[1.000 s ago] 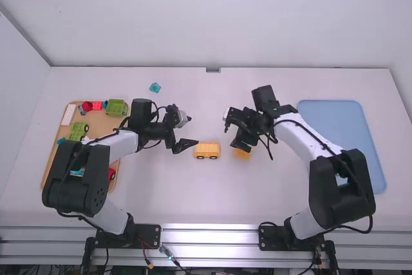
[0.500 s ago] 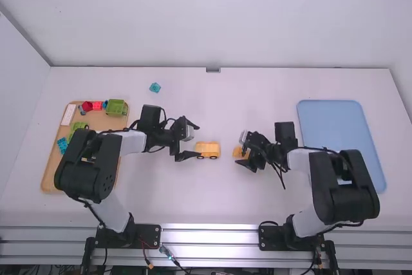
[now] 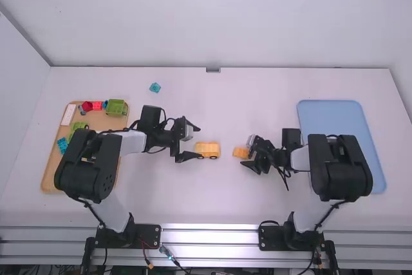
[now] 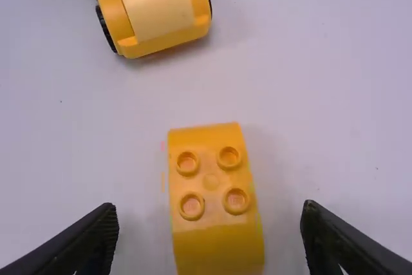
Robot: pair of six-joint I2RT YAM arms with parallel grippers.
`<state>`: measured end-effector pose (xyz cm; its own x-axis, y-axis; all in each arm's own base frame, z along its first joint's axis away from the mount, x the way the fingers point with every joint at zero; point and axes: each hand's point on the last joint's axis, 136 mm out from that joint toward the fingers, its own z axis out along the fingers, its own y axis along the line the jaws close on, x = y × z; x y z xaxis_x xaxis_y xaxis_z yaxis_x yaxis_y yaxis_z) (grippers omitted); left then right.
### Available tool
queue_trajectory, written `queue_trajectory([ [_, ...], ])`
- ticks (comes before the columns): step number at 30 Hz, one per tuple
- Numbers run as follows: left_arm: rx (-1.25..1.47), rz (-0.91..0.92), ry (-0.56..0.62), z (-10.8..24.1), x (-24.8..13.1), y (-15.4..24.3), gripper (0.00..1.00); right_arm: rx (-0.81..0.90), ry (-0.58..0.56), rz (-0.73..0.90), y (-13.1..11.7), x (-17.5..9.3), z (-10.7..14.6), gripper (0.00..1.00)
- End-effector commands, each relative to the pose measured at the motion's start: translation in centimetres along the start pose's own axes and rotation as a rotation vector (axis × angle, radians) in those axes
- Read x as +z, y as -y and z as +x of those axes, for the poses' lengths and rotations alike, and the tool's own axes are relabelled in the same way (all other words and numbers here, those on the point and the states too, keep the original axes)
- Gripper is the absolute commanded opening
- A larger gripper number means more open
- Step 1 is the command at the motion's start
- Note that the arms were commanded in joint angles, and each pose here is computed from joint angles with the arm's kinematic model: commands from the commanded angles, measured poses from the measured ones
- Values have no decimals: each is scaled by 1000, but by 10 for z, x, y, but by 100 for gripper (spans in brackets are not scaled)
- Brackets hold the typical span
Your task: Assemble lego blocks to make yellow taxi
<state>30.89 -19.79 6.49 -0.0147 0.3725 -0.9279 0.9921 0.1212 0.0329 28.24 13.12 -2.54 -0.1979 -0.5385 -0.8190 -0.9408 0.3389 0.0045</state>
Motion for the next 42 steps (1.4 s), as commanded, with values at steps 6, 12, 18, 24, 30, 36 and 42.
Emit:
queue_trajectory([
  [6,-36,40,19,-1,2,10,99,-41,105,-66,1,4,-2,60],
  [12,-41,41,17,-1,2,11,99,-64,114,-76,-2,6,0,45],
  [18,-64,37,-29,9,2,13,99,-69,122,-79,-3,6,-2,30],
  [24,7,61,-112,30,16,26,99,-62,143,-101,-2,10,-12,25],
  [30,12,-14,-141,51,31,16,99,-75,218,-118,5,6,-34,25],
  [36,19,-40,-146,65,38,8,99,-92,299,-175,2,0,-57,26],
  [42,-5,-17,-145,69,45,-1,99,-135,289,-238,-4,12,-77,24],
])
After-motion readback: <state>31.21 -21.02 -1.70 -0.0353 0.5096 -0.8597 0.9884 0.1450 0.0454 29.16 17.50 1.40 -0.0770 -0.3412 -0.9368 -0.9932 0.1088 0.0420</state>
